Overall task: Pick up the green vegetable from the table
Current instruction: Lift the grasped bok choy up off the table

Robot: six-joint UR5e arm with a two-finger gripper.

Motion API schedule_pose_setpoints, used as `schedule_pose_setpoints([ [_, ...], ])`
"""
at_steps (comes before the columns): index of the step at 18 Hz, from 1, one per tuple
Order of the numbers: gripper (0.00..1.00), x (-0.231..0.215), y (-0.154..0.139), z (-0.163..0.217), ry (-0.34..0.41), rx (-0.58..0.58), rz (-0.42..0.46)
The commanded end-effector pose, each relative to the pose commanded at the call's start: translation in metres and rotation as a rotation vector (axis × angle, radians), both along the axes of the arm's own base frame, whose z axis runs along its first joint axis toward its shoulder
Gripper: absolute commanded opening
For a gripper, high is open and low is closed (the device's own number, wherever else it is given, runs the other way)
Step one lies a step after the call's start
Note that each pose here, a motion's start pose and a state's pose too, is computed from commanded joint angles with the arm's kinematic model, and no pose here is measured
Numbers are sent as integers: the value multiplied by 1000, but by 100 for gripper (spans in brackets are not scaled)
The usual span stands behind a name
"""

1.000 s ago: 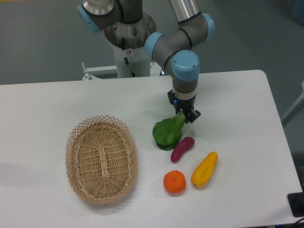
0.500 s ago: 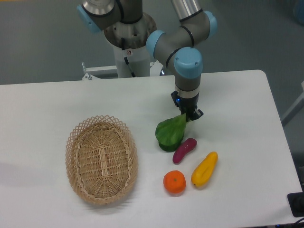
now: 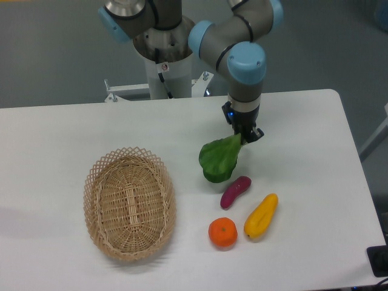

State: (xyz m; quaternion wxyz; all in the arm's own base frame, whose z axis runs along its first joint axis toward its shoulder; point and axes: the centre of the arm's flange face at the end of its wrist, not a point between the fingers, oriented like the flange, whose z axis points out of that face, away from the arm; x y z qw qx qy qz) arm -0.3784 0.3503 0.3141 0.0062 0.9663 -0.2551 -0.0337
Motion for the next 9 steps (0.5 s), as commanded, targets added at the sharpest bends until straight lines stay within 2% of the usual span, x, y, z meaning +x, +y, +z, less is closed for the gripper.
schedule_pose_setpoints([
  [2, 33, -1, 5, 17, 8, 60, 7],
  [5, 33, -6, 10, 46, 18, 160, 88],
  [9, 33, -4, 22, 73, -7, 256, 138],
])
